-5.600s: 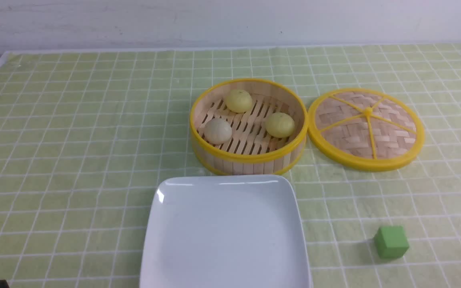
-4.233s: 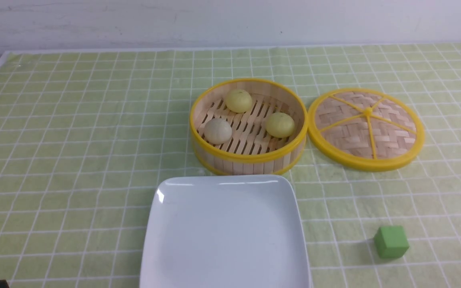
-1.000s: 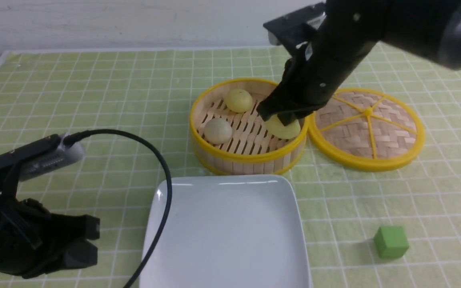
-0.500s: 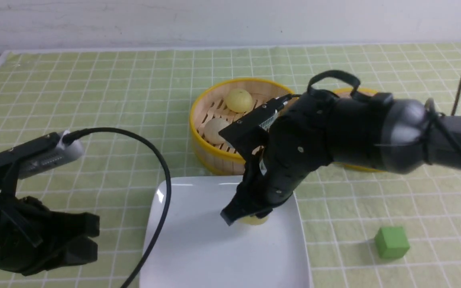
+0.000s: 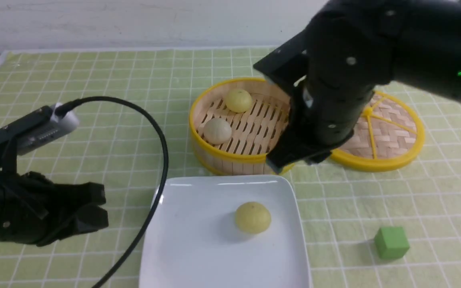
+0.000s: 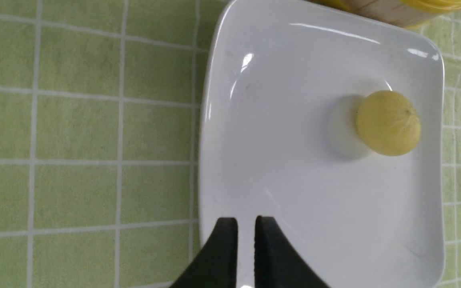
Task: Put the steamed buns into the plate on the green tablecloth.
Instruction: 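Reach into the bamboo steamer and grasp a bun with the left gripper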
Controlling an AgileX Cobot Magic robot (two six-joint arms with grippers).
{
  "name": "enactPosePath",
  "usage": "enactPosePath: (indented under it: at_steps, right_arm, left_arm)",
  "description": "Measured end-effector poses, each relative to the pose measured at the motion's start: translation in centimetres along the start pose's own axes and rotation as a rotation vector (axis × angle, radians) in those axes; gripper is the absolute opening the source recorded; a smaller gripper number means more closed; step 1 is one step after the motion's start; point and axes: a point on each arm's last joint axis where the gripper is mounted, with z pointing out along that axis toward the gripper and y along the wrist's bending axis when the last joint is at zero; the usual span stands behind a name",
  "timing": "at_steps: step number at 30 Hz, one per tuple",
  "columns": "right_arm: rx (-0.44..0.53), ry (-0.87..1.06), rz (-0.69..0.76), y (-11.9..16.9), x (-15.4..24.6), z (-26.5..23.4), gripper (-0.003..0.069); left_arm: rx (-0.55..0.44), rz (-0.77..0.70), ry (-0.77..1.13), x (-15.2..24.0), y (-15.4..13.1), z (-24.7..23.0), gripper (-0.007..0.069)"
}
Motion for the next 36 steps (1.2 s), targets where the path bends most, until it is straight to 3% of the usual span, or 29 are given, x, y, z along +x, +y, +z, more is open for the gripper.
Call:
enactPosePath:
  at_steps: [2,8,13,18,25,28,33,36]
  right_arm:
    - [0.002,-0.013,0.022,-0.9,1.3,-1.4,-0.0011]
    - [0.018,0.014,0.048,-2.6,5.6,-2.9,-0.0015]
    - [0.030,0.059,0.055,-3.5,10.0,-3.0,-0.0015]
    - [-0.005,0.092,0.092,-3.4,14.1,-3.0,-0.0014]
    - [-0.103,0.027,0.132,-2.8,16.0,-3.0,-0.0014]
    - [-0.125,-0.003,0.143,-2.6,15.9,-2.9,-0.0014]
    - [-0.133,-0.022,0.146,-2.5,15.9,-2.7,-0.0014]
    - [-0.141,-0.020,0.150,-2.4,15.9,-2.8,-0.0013]
  left_arm:
    - [0.012,0.021,0.045,-1.3,-0.4,0.3,0.0029]
    - [0.065,0.113,0.158,-5.8,-3.0,3.0,0.0002]
    - [0.108,0.241,0.186,-10.3,-8.0,7.6,0.0006]
    - [0.048,0.266,0.155,-14.8,-12.2,13.3,0.0127]
    - [-0.100,0.372,0.119,-16.8,-13.5,18.6,0.0343]
    - [-0.125,0.393,0.137,-16.5,-13.4,20.2,0.0368]
    - [-0.141,0.391,0.161,-16.0,-12.8,22.1,0.0346]
    - [-0.152,0.381,0.184,-15.6,-12.3,23.1,0.0210]
